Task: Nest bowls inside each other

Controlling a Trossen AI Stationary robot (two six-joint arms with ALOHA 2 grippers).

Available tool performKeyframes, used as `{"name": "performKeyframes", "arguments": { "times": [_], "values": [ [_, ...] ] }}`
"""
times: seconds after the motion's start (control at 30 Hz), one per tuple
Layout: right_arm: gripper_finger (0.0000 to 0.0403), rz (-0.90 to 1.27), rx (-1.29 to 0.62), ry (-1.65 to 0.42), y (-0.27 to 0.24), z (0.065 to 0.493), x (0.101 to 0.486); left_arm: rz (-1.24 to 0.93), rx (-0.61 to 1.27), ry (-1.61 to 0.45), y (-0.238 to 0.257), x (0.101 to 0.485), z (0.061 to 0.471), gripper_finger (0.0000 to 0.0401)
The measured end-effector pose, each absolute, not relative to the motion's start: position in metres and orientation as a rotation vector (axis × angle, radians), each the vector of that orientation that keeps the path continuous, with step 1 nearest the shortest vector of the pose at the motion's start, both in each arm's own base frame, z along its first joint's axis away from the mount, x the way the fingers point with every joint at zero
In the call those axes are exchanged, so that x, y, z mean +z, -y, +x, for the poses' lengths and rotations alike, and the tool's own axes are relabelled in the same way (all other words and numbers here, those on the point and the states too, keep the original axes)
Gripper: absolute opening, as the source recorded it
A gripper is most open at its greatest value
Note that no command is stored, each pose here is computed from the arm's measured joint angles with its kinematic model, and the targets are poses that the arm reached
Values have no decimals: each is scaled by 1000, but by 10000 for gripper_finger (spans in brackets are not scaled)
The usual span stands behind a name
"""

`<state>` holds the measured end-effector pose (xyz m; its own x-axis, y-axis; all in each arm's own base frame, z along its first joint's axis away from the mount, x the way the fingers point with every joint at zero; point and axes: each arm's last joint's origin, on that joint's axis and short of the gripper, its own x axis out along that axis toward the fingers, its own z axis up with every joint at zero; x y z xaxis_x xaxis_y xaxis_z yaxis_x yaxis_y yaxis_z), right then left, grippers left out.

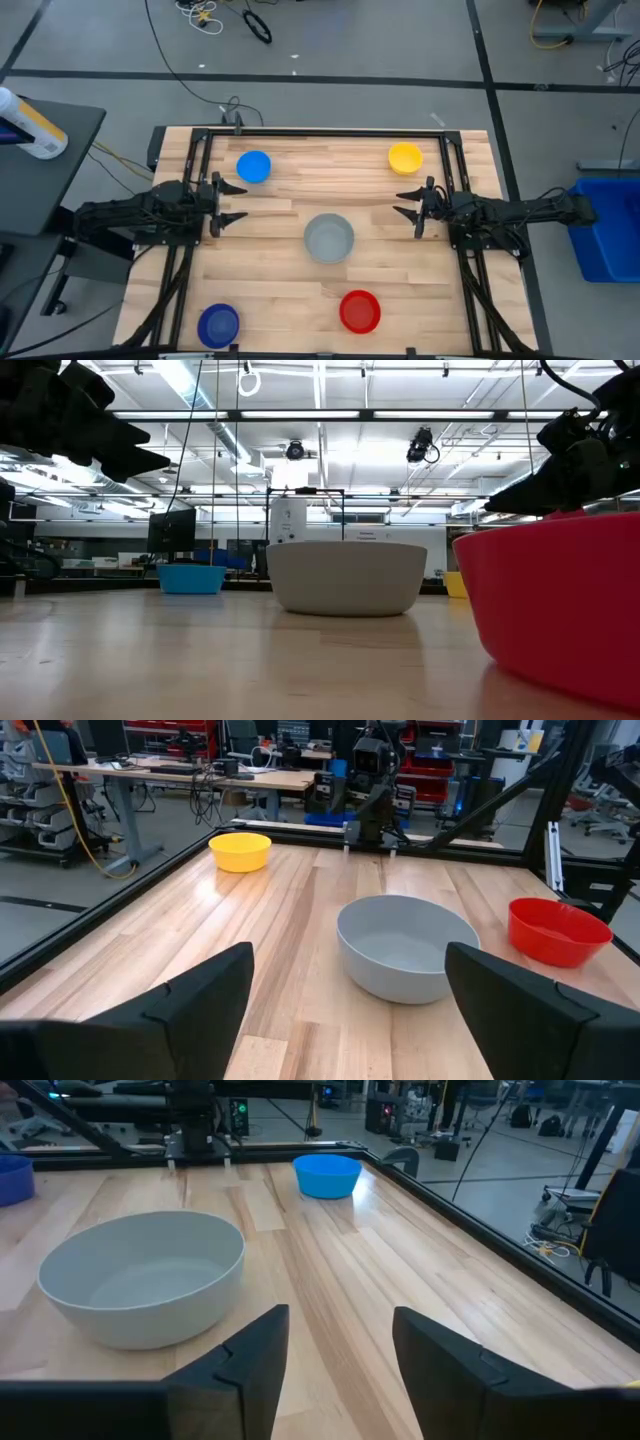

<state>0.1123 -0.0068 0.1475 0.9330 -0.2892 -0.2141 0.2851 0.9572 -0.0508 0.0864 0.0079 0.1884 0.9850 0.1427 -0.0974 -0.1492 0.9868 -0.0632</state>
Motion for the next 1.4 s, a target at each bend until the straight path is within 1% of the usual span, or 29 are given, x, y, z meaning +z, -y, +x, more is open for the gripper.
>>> {"name": "performKeyframes", "arguments": {
  "times": [0.2, 1.0, 1.4],
  "values": [
    [190, -19, -294, -222, 7, 112, 148, -70, 147, -92, -8, 188, 86, 339],
    [223, -19, -294, -222, 7, 112, 147, -70, 147, -92, -8, 188, 86, 339],
    [201, -19, -294, -222, 7, 112, 147, -70, 146, -67, -8, 191, 87, 339]
  ]
}}
